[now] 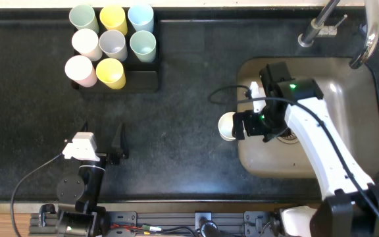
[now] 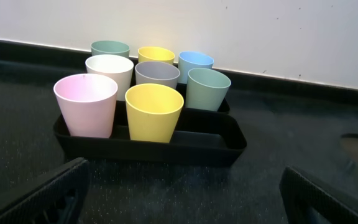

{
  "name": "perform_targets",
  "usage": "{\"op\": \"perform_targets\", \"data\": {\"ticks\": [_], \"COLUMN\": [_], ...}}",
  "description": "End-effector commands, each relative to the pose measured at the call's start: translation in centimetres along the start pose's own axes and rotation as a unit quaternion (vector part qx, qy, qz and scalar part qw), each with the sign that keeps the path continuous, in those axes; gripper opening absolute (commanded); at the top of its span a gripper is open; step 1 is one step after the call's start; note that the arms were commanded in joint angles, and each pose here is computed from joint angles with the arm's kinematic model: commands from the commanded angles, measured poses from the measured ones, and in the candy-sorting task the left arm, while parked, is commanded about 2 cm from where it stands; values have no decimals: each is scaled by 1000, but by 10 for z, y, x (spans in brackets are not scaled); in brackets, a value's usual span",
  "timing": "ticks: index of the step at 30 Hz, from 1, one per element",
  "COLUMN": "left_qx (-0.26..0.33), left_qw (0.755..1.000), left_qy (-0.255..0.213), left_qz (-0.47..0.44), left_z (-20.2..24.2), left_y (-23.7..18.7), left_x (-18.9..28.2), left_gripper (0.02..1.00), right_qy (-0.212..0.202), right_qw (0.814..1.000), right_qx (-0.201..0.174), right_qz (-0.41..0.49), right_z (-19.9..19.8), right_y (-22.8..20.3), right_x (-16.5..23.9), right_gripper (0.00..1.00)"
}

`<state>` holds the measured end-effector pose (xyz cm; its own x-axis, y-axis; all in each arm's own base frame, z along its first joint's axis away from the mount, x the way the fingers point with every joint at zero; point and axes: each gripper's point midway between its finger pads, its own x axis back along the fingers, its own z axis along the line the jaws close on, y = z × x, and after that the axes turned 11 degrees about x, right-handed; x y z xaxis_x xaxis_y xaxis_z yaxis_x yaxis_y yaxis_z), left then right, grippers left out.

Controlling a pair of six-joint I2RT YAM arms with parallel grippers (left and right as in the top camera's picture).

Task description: Store Cups

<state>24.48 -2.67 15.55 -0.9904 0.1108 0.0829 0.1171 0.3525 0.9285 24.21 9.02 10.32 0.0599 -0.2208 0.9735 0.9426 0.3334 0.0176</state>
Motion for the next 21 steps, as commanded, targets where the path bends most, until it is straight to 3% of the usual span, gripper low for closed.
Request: {"op": "perform_targets", "data": {"ticks": [1, 6, 13, 19, 21], "left_qx": [-9, -9, -9, -9, -9], "left_qw": [1000, 1000, 1000, 1000, 1000], "left_qy": [-4, -4, -4, -4, -4], "left_qz": [-1, -1, -1, -1, -1], "left_z": [-1, -1, -1, -1, -1], "left_y": [0, 0, 0, 0, 0], "left_x": [0, 0, 0, 0, 0], "left_gripper": [1000, 1000, 1000, 1000, 1000], "right_qy": [-9, -18, -36, -42, -44], "right_qw": [999, 998, 998, 998, 998], "right_qx": [-37, -47, -45, -40, -34], "right_qz": [-28, -38, -14, -1, 2], "right_z": [-5, -9, -13, -14, -12], "right_y": [21, 27, 23, 26, 26], "right_x": [2, 0, -8, -19, -21], "right_gripper": [998, 993, 908, 761, 597]}}
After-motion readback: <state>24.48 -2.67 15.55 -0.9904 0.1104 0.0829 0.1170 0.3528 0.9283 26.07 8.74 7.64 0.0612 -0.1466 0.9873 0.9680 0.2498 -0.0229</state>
